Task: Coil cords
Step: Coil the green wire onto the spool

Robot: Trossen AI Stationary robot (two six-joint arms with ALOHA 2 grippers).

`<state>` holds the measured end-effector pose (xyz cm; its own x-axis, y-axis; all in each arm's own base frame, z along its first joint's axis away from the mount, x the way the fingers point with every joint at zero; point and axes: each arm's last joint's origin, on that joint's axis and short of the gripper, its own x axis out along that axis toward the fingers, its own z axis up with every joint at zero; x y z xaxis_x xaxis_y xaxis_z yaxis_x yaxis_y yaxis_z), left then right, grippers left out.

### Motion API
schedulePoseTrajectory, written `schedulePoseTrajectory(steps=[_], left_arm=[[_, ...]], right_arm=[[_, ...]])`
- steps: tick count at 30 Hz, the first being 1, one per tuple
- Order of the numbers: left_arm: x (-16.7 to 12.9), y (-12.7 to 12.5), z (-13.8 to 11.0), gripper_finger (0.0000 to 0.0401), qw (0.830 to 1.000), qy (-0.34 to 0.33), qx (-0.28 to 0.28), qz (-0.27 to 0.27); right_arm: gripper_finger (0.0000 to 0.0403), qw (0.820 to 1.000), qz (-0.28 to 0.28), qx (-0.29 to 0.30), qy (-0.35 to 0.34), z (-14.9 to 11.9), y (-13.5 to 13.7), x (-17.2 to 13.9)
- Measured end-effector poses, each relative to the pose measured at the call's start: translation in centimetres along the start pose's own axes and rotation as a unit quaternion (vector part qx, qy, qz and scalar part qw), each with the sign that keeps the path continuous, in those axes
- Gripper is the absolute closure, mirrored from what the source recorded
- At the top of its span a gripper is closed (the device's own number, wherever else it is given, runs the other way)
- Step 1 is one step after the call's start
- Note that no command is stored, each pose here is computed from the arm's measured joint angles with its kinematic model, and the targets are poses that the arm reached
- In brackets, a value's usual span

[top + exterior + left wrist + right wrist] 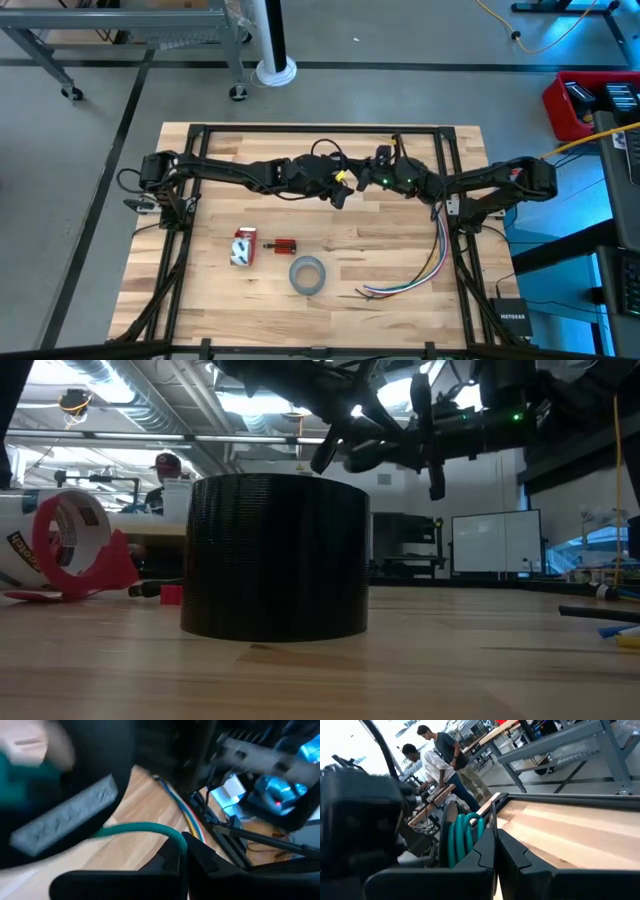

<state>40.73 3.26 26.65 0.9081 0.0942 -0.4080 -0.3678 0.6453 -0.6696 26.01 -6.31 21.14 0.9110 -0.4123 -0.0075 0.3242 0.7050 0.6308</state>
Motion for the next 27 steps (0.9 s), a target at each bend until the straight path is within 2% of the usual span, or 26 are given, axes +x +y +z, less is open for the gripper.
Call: schedulePoseTrajectory(steps=[6, 15, 27], left_arm=[[0.0, 0.1, 0.1, 0.0401, 1.0, -0.001, -0.014, -0.001], [0.0, 0.2, 0.1, 0.0401, 0.999, 0.014, -0.034, -0.008], [0.0, 1.1, 1.1, 0.0401, 0.999, 0.014, -0.049, -0.007]], right_arm=[[0.0398, 1.0, 0.01, -0.002, 0.023, -0.4, -0.1, 0.1], [0.0398, 0.998, -0.016, -0.01, 0.059, -1.0, -0.6, 0.0], [0.0398, 0.995, -0.019, -0.015, 0.101, -1.6, -1.0, -0.1]])
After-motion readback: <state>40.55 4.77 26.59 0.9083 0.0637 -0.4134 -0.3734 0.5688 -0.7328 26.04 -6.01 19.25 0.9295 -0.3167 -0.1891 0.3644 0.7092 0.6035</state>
